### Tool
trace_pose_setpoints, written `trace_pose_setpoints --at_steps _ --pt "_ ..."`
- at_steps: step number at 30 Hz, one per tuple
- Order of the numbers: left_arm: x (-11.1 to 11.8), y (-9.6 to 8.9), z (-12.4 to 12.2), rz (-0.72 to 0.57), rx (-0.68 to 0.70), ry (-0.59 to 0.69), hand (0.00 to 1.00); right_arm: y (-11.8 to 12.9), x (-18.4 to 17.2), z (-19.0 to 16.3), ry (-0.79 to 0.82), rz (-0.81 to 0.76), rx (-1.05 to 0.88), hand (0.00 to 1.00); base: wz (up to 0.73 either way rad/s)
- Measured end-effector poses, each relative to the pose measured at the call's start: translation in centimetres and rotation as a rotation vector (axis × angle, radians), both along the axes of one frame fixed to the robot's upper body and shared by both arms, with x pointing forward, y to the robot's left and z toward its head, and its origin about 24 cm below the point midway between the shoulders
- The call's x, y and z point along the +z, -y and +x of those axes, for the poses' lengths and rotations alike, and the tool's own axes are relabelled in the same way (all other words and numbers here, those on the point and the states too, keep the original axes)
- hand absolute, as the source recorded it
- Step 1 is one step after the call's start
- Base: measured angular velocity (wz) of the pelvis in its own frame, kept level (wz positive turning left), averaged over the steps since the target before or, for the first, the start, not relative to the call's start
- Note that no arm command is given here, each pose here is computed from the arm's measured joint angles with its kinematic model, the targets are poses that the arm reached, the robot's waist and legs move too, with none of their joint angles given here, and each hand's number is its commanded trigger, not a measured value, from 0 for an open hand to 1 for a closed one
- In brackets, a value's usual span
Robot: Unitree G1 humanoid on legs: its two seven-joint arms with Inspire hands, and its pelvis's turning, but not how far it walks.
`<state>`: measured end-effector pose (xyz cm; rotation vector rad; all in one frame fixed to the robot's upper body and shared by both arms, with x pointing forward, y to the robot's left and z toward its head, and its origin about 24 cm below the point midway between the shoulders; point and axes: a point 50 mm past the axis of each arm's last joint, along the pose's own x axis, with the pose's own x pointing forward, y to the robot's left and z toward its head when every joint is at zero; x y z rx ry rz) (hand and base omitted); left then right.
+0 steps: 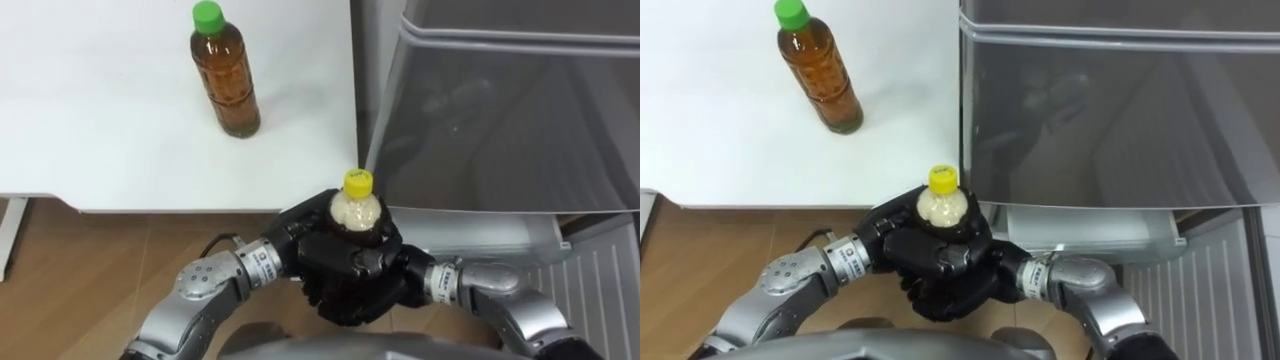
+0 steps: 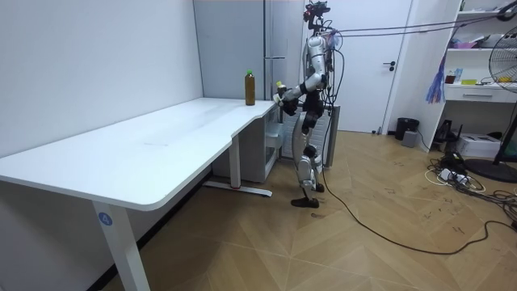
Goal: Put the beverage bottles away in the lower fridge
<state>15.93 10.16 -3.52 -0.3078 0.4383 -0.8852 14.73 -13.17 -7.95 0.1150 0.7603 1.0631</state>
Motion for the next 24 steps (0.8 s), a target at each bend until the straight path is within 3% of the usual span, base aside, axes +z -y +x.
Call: trace_pose_setpoints --at_steps 8,9,10,11,12,13,24 --pt "-0.1 -0.05 0.03 -0.014 0.012 -0.019 1.0 -0.05 0.01 -0.05 0.005 0.0 0.008 1.0 0.0" --pt "-0.09 -0.07 0.04 -0.016 0.014 -0.02 0.93 -0.04 0.01 -0.06 0.005 0.0 0.008 1.0 0.0" --pt "-0.09 -0.06 0.05 -0.016 0.014 -0.02 0.69 -0.05 0.01 -0.06 0.005 0.0 0.008 1.0 0.0" --pt "-0.09 -0.06 0.05 -0.016 0.014 -0.02 0.63 -0.05 0.01 -0.06 0.005 0.0 0.008 1.0 0.0" --pt "-0.09 -0.06 0.05 -0.016 0.014 -0.02 0.16 -0.05 0.01 -0.06 0.005 0.0 0.008 1.0 0.0" --pt "-0.09 -0.07 0.05 -0.017 0.015 -0.02 0.0 -0.05 0.0 -0.06 0.005 0.0 0.008 1.0 0.0" --pt "-0.18 -0.48 0.01 0.004 0.009 -0.019 0.0 0.3 -0.05 -0.24 -0.003 -0.011 0.023 1.0 0.0"
